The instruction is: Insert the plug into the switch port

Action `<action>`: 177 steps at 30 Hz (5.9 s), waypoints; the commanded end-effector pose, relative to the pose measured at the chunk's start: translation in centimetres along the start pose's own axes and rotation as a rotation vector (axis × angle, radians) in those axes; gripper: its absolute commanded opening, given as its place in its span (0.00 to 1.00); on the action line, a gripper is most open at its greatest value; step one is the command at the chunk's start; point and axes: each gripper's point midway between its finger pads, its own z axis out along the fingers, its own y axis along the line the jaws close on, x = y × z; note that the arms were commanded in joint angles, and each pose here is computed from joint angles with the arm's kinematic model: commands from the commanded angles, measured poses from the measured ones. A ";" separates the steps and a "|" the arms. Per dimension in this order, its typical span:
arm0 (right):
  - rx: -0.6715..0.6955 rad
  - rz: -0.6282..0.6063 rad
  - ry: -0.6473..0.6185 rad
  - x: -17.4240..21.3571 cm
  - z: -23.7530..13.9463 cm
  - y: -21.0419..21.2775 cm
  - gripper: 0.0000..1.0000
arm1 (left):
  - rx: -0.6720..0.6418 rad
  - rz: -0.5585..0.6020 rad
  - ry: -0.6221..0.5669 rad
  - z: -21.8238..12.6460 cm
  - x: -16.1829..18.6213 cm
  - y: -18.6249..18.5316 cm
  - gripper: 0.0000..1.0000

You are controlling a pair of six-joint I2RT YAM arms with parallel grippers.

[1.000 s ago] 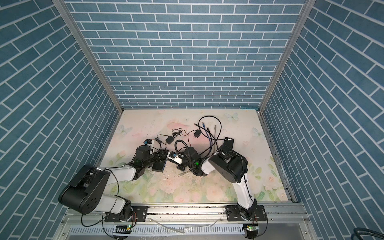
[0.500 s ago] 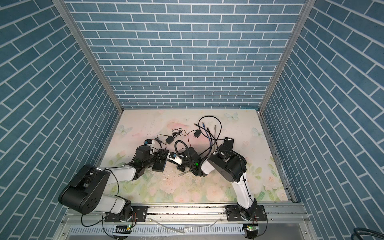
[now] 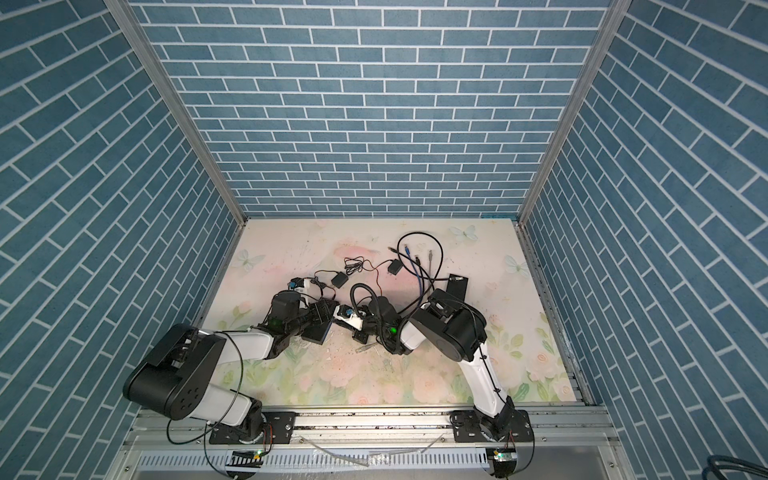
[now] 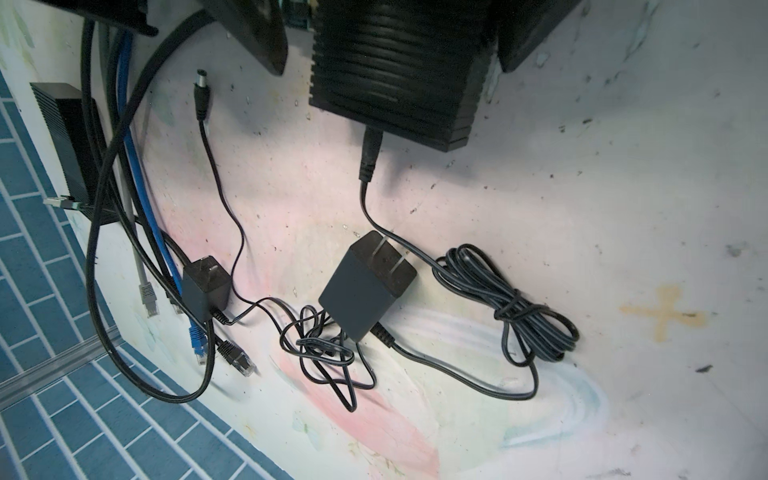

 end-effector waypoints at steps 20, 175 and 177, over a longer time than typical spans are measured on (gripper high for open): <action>-0.085 -0.050 -0.112 -4.2 3.1 1.8 0.00 | 0.264 0.052 0.079 0.0 3.8 -6.2 0.74; -0.221 -0.208 0.658 7.7 -18.7 -4.8 0.24 | -0.054 0.576 -0.109 -4.9 -2.4 -9.4 1.00; -0.227 -0.214 0.661 7.8 -18.8 -4.7 0.24 | -0.052 0.571 -0.115 -4.8 -2.5 -9.4 1.00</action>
